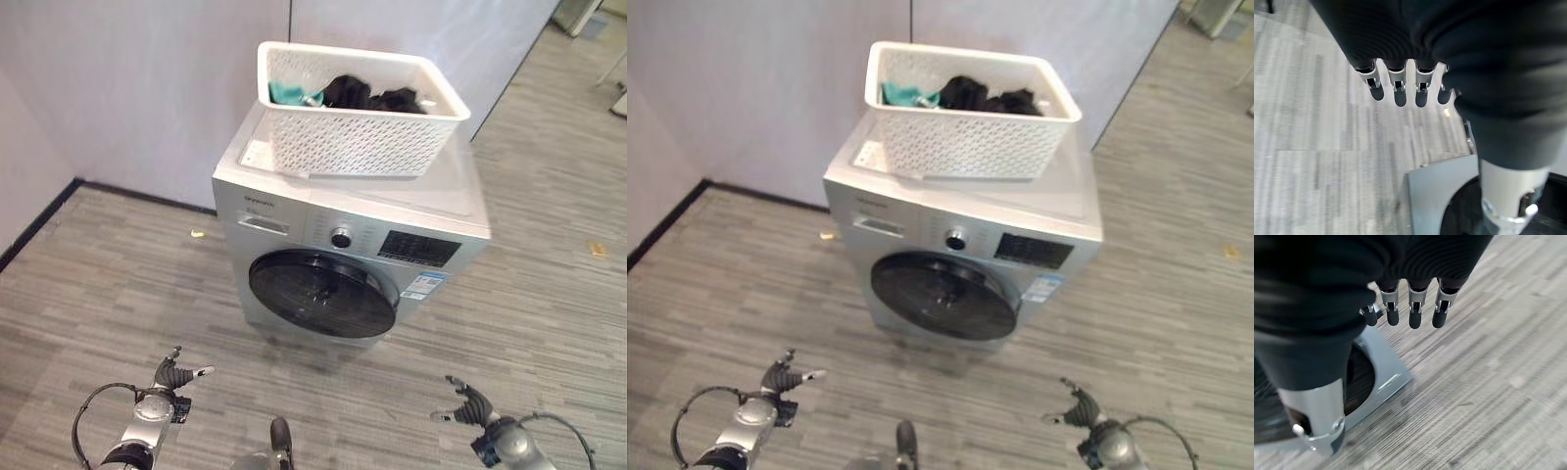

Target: Grab the laundry basket,head to the washer,open it,put in the laundry and shut it.

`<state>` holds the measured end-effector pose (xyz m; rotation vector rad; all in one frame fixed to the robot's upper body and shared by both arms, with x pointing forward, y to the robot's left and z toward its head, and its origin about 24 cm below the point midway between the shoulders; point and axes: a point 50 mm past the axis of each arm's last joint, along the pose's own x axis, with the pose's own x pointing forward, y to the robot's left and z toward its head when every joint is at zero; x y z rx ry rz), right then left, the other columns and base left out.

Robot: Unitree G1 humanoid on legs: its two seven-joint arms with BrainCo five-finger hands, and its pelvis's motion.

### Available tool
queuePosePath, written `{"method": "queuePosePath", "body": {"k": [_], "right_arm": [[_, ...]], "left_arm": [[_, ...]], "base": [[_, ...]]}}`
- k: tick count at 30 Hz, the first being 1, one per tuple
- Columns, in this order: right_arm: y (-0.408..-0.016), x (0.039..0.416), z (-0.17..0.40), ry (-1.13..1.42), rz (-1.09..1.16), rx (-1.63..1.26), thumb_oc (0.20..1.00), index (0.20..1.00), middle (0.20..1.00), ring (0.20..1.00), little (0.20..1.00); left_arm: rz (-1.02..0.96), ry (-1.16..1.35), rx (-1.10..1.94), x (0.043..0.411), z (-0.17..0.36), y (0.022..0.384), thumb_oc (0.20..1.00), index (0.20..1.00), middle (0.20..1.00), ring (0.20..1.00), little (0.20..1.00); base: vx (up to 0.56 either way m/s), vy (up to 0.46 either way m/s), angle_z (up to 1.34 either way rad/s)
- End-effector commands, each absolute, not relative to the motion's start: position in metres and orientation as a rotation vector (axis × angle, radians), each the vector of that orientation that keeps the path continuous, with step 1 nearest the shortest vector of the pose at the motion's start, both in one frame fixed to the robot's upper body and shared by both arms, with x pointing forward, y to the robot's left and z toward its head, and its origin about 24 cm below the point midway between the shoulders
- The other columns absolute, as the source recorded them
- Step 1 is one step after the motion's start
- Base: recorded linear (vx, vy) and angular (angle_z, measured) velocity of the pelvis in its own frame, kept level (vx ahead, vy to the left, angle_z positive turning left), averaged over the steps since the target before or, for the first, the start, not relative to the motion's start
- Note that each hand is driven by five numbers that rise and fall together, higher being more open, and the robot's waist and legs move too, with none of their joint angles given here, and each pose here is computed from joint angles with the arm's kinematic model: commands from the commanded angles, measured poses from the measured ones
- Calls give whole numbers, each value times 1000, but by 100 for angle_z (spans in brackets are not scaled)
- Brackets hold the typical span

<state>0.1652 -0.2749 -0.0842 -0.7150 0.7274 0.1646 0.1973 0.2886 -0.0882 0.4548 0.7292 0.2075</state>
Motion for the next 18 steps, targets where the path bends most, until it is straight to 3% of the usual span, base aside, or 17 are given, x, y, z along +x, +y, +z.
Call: {"method": "queuePosePath", "body": {"k": [1, 10, 18], "right_arm": [[-283, 179, -64, 626, 121, -751, 1000, 1000, 1000, 1000, 1000], [-292, 187, -49, 553, 71, -813, 1000, 1000, 1000, 1000, 1000], [-292, 191, -27, 464, 123, -840, 1000, 1000, 1000, 1000, 1000]], "left_arm": [[221, 634, 479, 218, -71, 293, 1000, 1000, 1000, 1000, 1000], [230, 679, 511, 204, -80, 297, 1000, 1000, 1000, 1000, 1000], [329, 757, 556, 179, -78, 333, 1000, 1000, 1000, 1000, 1000]], "base": [[267, 36, 84], [117, -42, 54], [2, -89, 8]]}}
